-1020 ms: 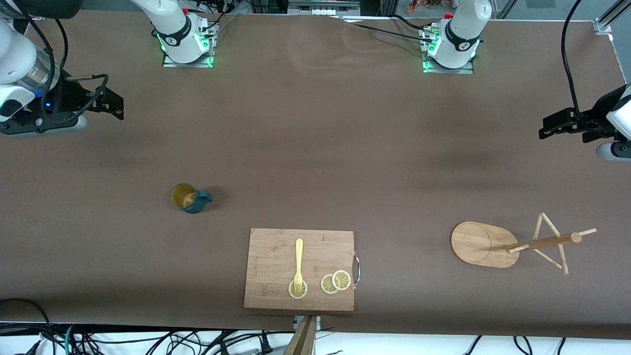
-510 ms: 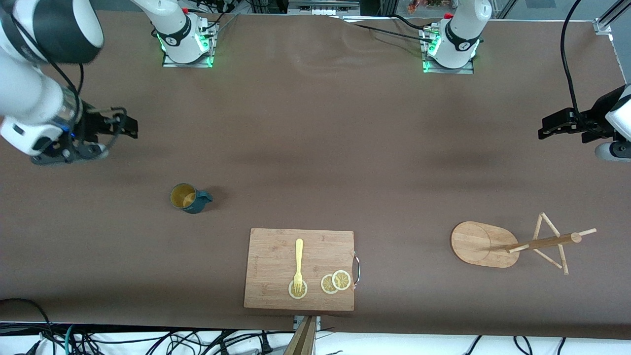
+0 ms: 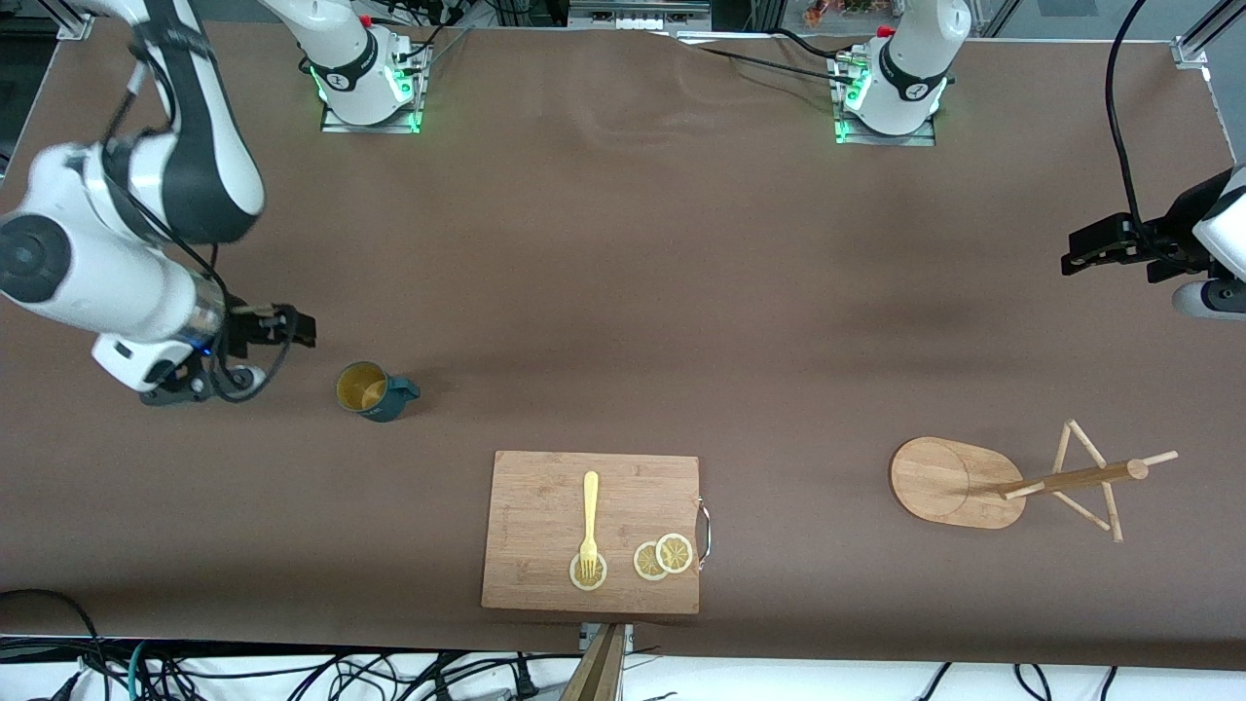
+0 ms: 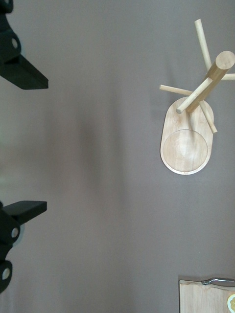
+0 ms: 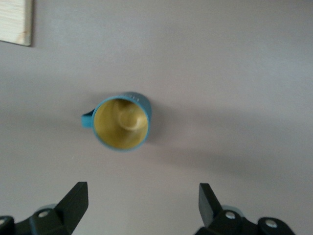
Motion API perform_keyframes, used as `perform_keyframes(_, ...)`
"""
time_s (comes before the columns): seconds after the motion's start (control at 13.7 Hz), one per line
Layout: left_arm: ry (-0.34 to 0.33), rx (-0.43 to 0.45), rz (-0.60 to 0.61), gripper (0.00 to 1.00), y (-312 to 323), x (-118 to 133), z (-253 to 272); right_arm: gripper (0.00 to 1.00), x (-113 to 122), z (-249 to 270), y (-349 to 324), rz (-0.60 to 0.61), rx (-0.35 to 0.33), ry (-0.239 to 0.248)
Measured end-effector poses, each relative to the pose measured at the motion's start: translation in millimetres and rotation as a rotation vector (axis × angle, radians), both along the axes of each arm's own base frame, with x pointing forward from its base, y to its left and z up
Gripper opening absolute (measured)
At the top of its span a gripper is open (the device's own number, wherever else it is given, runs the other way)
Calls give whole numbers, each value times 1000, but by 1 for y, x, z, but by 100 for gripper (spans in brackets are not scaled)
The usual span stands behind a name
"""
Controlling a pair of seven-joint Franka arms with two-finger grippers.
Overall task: Pass cup and hang on rack
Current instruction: 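Reach the right gripper down to the teal mug rim, then close the right gripper on the teal mug rim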
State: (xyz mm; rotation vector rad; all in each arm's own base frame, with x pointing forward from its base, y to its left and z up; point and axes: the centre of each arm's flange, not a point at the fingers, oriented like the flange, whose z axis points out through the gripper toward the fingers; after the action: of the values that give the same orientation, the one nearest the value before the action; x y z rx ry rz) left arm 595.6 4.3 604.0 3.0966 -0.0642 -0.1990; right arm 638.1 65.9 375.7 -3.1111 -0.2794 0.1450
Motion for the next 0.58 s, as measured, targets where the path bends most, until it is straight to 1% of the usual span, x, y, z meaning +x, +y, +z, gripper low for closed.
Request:
perform_keyframes(0.15, 0, 0, 0, 100, 0, 0, 0, 100, 7, -54, 5, 4, 5, -9)
perform_keyframes(0.29, 1, 0, 0, 100, 0, 0, 0, 100, 5, -85, 13, 16, 8, -10)
perform_keyframes(0.58, 1, 0, -2, 100, -1, 0, -1, 98, 2, -102, 18, 24, 10, -23)
